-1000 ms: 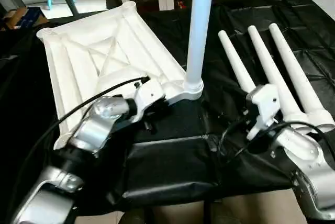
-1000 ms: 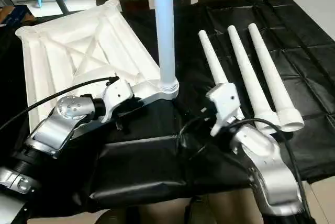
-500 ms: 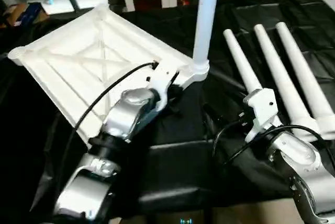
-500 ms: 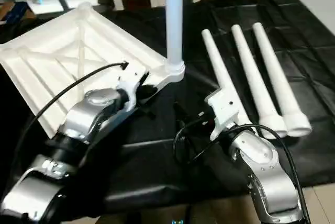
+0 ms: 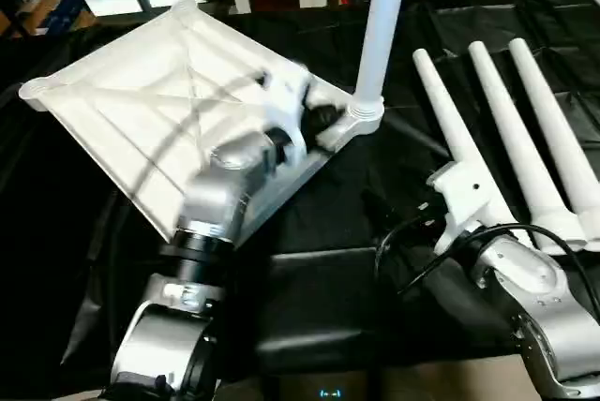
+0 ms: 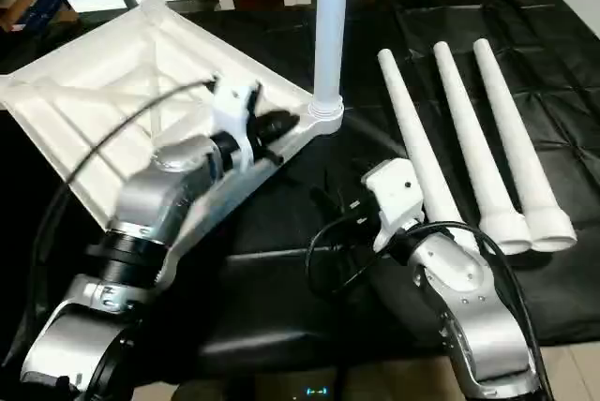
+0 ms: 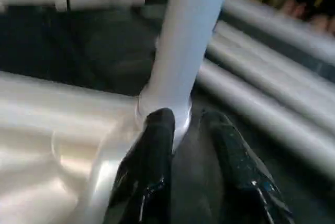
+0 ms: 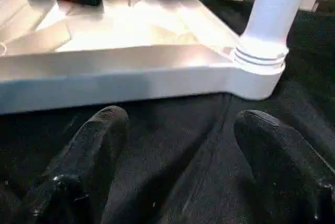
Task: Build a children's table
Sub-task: Rotate table base
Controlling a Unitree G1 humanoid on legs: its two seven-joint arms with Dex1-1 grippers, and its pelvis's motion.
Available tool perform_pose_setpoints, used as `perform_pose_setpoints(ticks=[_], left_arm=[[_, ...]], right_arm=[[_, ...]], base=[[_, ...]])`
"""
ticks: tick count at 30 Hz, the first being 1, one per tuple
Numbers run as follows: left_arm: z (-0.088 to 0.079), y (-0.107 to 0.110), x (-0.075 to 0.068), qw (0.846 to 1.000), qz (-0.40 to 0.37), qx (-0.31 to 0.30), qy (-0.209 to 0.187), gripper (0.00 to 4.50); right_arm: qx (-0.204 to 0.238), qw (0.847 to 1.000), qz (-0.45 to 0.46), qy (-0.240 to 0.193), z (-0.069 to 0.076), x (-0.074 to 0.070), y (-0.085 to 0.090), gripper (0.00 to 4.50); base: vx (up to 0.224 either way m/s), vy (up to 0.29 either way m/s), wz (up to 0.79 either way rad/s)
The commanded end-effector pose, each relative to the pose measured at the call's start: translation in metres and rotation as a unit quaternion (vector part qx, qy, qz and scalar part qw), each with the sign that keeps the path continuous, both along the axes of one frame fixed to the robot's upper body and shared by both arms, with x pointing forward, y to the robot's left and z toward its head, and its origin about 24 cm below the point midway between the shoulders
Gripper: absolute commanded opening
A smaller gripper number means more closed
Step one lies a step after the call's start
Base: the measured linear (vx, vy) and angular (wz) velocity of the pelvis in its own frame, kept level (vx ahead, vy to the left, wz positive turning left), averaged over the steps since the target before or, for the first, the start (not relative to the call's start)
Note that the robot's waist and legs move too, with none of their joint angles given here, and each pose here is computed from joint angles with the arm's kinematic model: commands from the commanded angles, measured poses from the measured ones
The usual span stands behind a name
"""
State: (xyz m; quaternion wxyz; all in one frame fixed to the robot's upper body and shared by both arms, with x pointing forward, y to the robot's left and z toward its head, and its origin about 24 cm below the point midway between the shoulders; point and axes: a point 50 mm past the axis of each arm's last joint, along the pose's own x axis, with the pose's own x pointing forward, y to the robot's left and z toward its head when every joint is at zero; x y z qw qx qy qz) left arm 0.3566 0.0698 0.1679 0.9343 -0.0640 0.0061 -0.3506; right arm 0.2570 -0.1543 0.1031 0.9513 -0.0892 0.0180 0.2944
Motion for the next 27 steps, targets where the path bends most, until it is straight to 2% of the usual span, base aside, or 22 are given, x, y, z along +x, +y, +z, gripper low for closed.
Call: perform_pose_setpoints(ticks=[1, 4, 5, 7, 8, 9, 10, 11, 14, 16, 19, 21, 25, 27], left_arm=[[0.019, 0.019, 0.002, 0.999, 0.02, -0.009, -0.032, 0.97], [0.038, 0.077, 0.007, 0.986, 0.102, 0.09, -0.098, 0.97], [0.038, 0.077, 0.007, 0.986, 0.102, 0.09, -0.098, 0.97], [0.044, 0.107, 0.007, 0.974, 0.128, 0.15, -0.112, 0.97], [0.044, 0.107, 0.007, 0.974, 0.128, 0.15, -0.112, 0.97], [0.043, 0.128, 0.0, 0.972, 0.111, 0.182, -0.102, 0.97], [0.043, 0.138, -0.005, 0.971, 0.098, 0.197, -0.096, 0.97], [0.037, 0.156, -0.014, 0.967, 0.082, 0.23, -0.073, 0.97], [0.024, 0.185, -0.028, 0.958, 0.077, 0.276, -0.023, 0.97], [0.015, 0.21, -0.035, 0.942, 0.095, 0.322, 0.01, 0.97], [0.009, 0.229, -0.041, 0.926, 0.108, 0.36, 0.035, 0.97], [0.003, 0.244, -0.048, 0.907, 0.106, 0.403, 0.061, 0.97], [0.0, 0.247, -0.052, 0.899, 0.097, 0.42, 0.074, 0.97], [-0.01, 0.238, -0.052, 0.892, 0.07, 0.44, 0.08, 0.97]], right_arm=[[-0.004, 1.0, 0.002, 0.004, -0.001, 0.001, 0.003, 3.69], [-0.006, 1.0, 0.003, 0.002, 0.0, 0.011, 0.009, 3.69], [-0.006, 1.0, 0.003, 0.002, 0.0, 0.011, 0.009, 3.69], [-0.003, 1.0, 0.005, 0.0, 0.002, 0.016, 0.013, 3.69], [-0.003, 1.0, 0.005, 0.0, 0.002, 0.016, 0.013, 3.69], [-0.004, 1.0, 0.012, -0.003, 0.003, 0.022, 0.017, 3.69], [-0.006, 1.0, 0.016, -0.004, 0.003, 0.024, 0.019, 3.69], [-0.012, 1.0, 0.021, -0.005, 0.003, 0.03, 0.023, 3.69], [-0.023, 1.0, 0.019, -0.002, 0.0, 0.043, 0.027, 3.69], [-0.04, 0.999, 0.011, 0.0, -0.002, 0.055, 0.028, 3.69], [-0.051, 0.999, 0.006, 0.0, -0.003, 0.065, 0.028, 3.69], [-0.054, 0.999, 0.008, 0.0, -0.001, 0.073, 0.03, 3.69], [-0.057, 0.998, 0.011, 0.0, -0.001, 0.08, 0.034, 3.69], [-0.066, 0.998, 0.014, 0.002, -0.004, 0.088, 0.039, 3.69]], base=[[0.0, 0.0, 0.0], [0.0, 0.0, 0.0], [0.0, 0.0, 0.0], [0.0, 0.0, 0.0], [0.0, 0.0, 0.0], [0.0, 0.0, 0.0], [0.0, 0.0, 0.0], [0.0, 0.0, 0.0], [0.0, 0.0, 0.0], [0.0, 0.0, 0.0], [0.0, 0.0, 0.0], [0.0, 0.0, 0.0], [0.0, 0.0, 0.0], [0.0, 0.0, 0.0]])
